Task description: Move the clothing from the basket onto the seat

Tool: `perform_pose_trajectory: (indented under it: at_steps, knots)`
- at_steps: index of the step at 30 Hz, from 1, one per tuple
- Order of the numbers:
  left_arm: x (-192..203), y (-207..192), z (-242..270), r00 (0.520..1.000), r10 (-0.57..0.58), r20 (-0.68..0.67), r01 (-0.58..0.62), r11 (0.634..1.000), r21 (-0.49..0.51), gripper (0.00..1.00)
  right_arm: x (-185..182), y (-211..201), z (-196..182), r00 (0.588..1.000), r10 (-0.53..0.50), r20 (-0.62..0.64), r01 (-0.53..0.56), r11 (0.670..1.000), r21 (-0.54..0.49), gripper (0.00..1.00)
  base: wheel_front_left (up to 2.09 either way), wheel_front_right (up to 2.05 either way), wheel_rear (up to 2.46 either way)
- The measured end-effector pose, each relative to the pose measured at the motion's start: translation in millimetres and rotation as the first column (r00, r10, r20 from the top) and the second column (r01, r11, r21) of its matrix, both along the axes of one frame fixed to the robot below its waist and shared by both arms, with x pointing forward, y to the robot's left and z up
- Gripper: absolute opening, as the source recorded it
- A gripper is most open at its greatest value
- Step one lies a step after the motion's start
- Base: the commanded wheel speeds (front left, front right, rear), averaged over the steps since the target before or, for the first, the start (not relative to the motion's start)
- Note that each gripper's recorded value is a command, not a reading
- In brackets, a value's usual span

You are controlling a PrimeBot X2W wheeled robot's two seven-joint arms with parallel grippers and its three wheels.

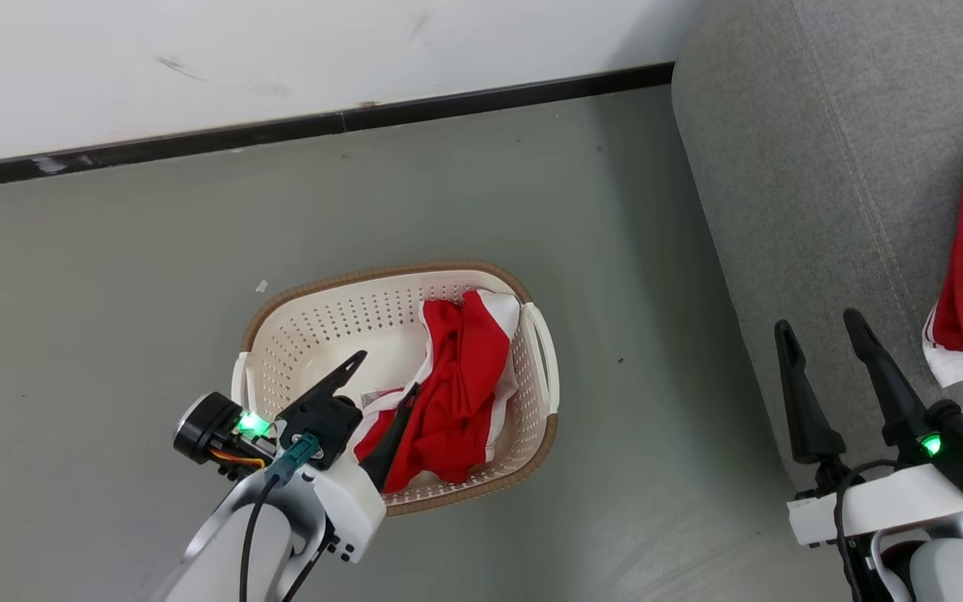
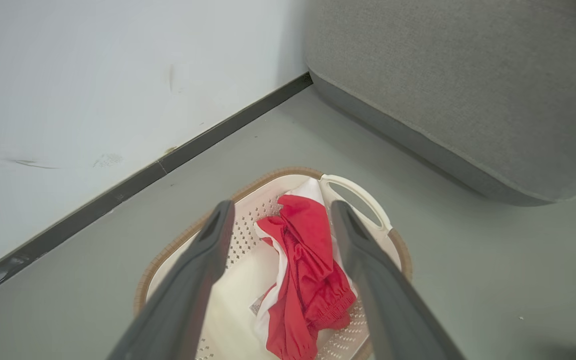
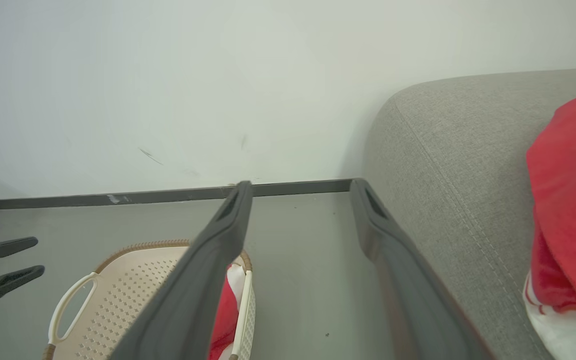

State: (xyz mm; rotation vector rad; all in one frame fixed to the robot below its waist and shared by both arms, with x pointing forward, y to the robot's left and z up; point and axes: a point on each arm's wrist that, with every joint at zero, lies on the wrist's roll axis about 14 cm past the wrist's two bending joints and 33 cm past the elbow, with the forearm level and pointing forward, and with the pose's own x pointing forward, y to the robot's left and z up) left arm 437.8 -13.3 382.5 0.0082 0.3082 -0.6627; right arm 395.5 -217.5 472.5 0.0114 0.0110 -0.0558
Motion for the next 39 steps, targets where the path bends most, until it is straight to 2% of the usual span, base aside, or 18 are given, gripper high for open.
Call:
perform_pose_trajectory:
  at_steps: [13, 18, 39]
  knots:
    - [23.2, -19.7, -32.7, 0.996, -0.085, -0.026, 0.086, 0.995, 0.043, 1.0, 23.3, -5.2, -7.6, 1.0, -0.01, 0.002, 0.01, 1.0, 0.006, 1.0, 0.0, 0.0, 0.0]
    - [26.3, -26.3, -60.6, 0.99, -0.119, -0.075, 0.124, 0.99, 0.071, 1.0, 32.0, -10.3, -16.4, 1.0, -0.023, -0.012, 0.023, 1.0, 0.007, 1.0, 0.0, 0.0, 0.0]
    - [42.7, -57.6, -127.2, 0.966, -0.204, -0.158, 0.218, 0.973, 0.072, 1.0, 59.0, -24.5, -41.9, 0.998, -0.049, -0.043, 0.05, 0.999, 0.008, 1.0, 0.0, 0.0, 0.0]
